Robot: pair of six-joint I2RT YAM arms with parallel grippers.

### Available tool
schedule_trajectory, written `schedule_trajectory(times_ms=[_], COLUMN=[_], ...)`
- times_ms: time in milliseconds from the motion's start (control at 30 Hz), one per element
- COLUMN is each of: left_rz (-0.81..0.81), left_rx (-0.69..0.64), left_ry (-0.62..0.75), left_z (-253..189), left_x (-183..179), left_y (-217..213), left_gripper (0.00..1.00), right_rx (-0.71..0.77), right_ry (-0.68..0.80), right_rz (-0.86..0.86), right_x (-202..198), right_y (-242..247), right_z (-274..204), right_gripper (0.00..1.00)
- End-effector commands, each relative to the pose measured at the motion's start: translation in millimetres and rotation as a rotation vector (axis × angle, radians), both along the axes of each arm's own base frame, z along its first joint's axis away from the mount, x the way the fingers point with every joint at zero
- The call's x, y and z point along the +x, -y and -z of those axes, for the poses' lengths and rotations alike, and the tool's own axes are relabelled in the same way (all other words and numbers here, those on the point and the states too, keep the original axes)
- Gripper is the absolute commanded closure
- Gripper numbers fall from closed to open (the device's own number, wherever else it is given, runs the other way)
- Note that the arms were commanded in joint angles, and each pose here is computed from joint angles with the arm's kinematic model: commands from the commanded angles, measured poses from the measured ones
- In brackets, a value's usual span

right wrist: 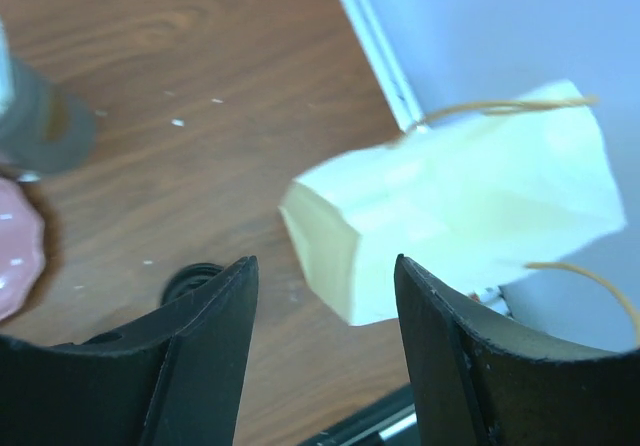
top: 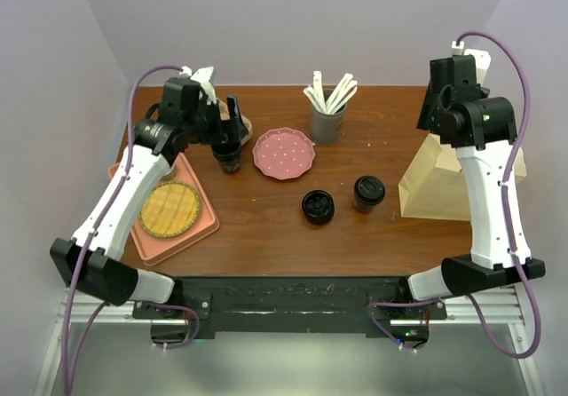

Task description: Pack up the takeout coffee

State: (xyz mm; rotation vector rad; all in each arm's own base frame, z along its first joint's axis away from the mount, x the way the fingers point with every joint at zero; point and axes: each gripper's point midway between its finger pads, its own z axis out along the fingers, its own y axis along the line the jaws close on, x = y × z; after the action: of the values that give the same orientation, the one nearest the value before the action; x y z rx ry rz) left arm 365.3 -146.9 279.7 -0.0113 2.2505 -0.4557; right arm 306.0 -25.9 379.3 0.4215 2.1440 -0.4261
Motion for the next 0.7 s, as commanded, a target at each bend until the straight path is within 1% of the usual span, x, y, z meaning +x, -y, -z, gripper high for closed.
schedule_trajectory(times_ms=[0, 67, 100, 200, 267, 400, 433, 500, 567, 600, 633, 667], left_rz=[0.127, 0.156, 0.172, 0.188, 0.169, 0.182, 0.161, 0.055, 0.056, 0.072, 0.103, 0.151], left_rx=[-0.131, -0.131, -0.130, -0.131, -0.111, -0.070, -0.069, -0.067, -0.051, -0.050, -0.058, -0.086], left_ry=[0.030, 0.034, 0.029, 0.020, 0.025, 0.039, 0.037, 0.027, -0.001, -0.010, -0.039, -0.057], left_z=[-19.3, -17.4, -15.3, -11.1, -9.1, -9.2, -10.1, -10.1, 0.6, 5.5, 16.9, 18.3], left_x=[-33.0, -43.7, -49.1, -60.6, -62.2, -69.3, -69.6, -66.7, -71.3, -73.7, -78.7, -86.1], left_y=[38.2, 43.1, 47.3, 50.0, 47.6, 55.8, 54.9, 43.7, 41.6, 43.4, 48.1, 55.4], left_gripper=[0.00, 0.00, 0.00, 0.00, 0.00, 0.00, 0.00, 0.00, 0.00, 0.00, 0.00, 0.00], right_rx=[-0.019, -0.003, 0.027, 0.081, 0.116, 0.147, 0.150, 0.157, 0.150, 0.145, 0.134, 0.109], right_ry=[-0.095, -0.134, -0.154, -0.184, -0.216, -0.237, -0.245, -0.258, -0.266, -0.266, -0.267, -0.262], right_rz=[0.013, 0.029, 0.015, 0.024, 0.031, 0.037, 0.039, 0.038, 0.040, 0.039, 0.039, 0.035], right_x=[2.4, 4.5, 7.2, 10.2, 9.7, 9.3, 8.5, 6.9, 5.8, 6.1, 5.5, 5.6], right_y=[16.1, 23.0, 21.0, 27.6, 29.4, 27.3, 26.9, 25.8, 26.9, 27.6, 29.7, 32.8], right_z=[20.2, 29.7, 37.9, 55.0, 70.7, 90.6, 95.0, 105.5, 112.4, 113.2, 112.6, 107.8], right_gripper=[0.39, 0.36, 0.36, 0.36, 0.37, 0.44, 0.45, 0.47, 0.54, 0.64, 0.69, 0.74])
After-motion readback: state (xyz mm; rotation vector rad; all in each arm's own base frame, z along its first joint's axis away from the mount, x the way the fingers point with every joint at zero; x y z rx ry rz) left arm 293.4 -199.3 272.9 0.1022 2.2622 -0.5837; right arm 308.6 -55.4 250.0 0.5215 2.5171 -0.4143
